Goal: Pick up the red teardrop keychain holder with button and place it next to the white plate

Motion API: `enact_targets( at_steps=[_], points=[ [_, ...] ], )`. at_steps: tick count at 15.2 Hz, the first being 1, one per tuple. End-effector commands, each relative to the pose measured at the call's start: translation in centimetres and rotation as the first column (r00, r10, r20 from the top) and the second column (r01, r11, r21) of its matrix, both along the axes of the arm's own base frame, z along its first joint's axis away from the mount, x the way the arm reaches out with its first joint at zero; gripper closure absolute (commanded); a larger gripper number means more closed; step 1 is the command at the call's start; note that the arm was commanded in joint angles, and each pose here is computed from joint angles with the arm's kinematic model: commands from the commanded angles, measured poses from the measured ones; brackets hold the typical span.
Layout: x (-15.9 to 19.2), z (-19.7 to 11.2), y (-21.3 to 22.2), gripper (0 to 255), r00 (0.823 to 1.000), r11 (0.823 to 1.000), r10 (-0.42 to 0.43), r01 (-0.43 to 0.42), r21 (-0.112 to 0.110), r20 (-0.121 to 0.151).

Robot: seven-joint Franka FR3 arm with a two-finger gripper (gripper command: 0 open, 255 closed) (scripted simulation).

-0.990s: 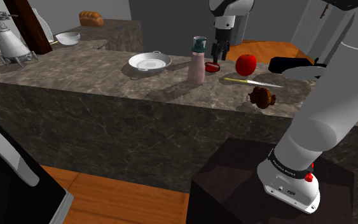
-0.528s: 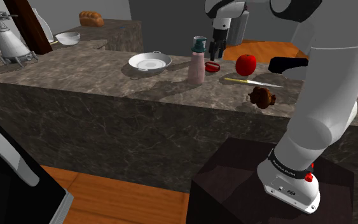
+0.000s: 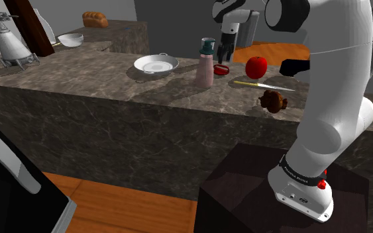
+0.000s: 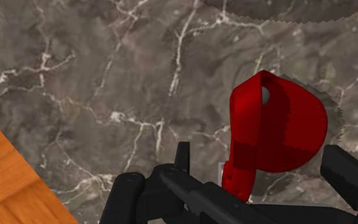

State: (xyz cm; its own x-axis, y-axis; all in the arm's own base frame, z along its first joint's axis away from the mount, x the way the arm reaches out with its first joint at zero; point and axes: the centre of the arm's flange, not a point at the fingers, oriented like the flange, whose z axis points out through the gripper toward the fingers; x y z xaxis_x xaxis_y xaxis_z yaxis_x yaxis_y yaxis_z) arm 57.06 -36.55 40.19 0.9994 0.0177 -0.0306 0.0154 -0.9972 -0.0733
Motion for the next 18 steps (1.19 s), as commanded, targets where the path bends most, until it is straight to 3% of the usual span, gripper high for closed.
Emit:
enact_targets(
  at_steps=[1,3,11,12,18],
  points=[
    [0.0,-1.1,0.0,0,1.000,1.000,0.000,0.000,0.000,0.001],
    [-0.1,-2.5,0.1,0,1.000,1.000,0.000,0.000,0.000,0.001],
    [-0.1,-2.5,0.1,0,1.000,1.000,0.000,0.000,0.000,0.001],
    [-0.1,-2.5,0.1,255,1.000,1.000,0.000,0.000,0.000,0.001],
    [-0.1,-2.5,0.1,255,1.000,1.000,0.000,0.000,0.000,0.001]
  ],
)
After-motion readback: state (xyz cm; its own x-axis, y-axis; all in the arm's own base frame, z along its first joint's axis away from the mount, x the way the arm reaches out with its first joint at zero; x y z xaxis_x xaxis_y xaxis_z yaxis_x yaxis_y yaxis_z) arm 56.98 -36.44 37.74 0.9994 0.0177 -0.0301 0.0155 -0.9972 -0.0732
